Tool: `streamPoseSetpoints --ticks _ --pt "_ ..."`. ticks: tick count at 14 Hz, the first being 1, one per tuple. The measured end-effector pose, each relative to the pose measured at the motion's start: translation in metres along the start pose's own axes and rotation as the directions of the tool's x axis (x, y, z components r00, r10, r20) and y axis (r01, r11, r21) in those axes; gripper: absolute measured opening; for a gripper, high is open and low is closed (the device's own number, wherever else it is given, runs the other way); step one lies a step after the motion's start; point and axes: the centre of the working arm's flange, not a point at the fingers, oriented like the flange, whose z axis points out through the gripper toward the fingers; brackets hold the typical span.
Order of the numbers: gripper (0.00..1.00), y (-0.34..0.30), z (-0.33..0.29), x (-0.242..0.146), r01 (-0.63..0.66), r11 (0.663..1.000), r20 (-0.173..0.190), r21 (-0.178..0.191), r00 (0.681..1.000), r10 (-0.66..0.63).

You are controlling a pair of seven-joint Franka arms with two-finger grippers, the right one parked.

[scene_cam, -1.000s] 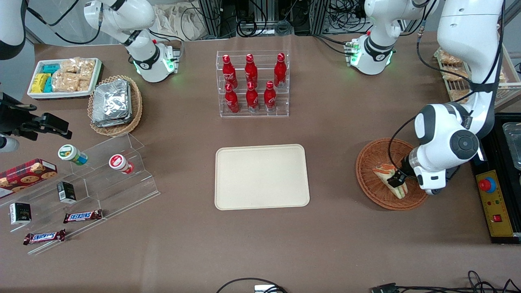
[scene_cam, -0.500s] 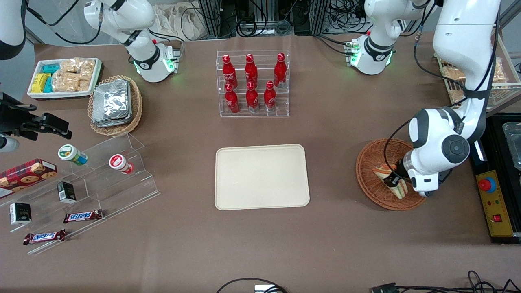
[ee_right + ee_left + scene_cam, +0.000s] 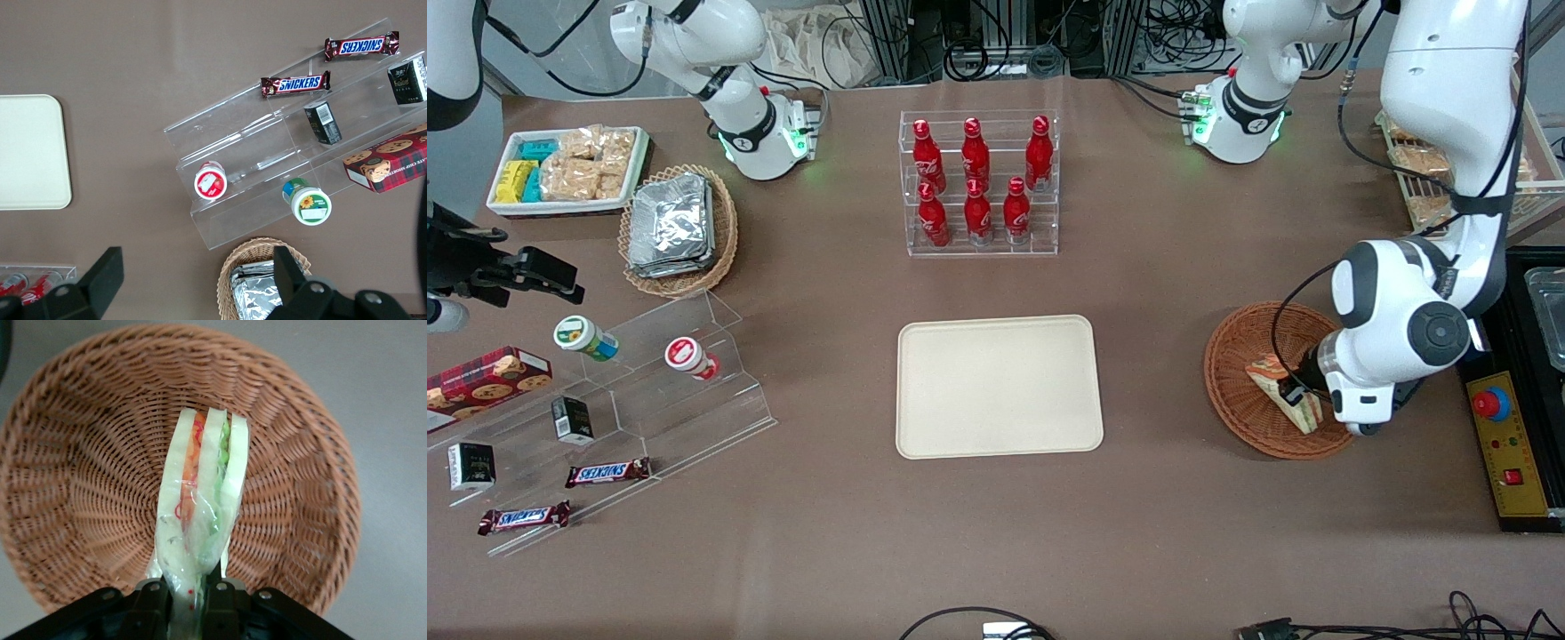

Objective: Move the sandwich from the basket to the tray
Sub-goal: 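Carry the sandwich with the left gripper over the cream tray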

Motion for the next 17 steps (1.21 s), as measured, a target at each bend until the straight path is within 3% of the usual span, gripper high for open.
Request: streamPoseSetpoints --ticks 3,5,8,10,12,17 --pt "0.18 0.019 -0.058 0.006 -0.076 0.997 -0.017 -0.018 0.997 0.076" --pt "0.15 0.044 -0.095 -0.005 -0.125 0.991 -0.054 -0.048 0.991 0.122" --pt "0.15 0.095 -0.145 -0.045 -0.224 0.969 -0.132 -0.103 0.969 0.210" --pt "0.15 0.122 -0.158 -0.080 -0.287 0.951 -0.153 -0.111 0.951 0.269" --pt "0.15 0.149 -0.142 -0.115 -0.346 0.934 -0.137 -0.089 0.933 0.333" --pt "0.15 0.210 -0.042 -0.191 -0.457 0.889 -0.036 0.002 0.889 0.457"
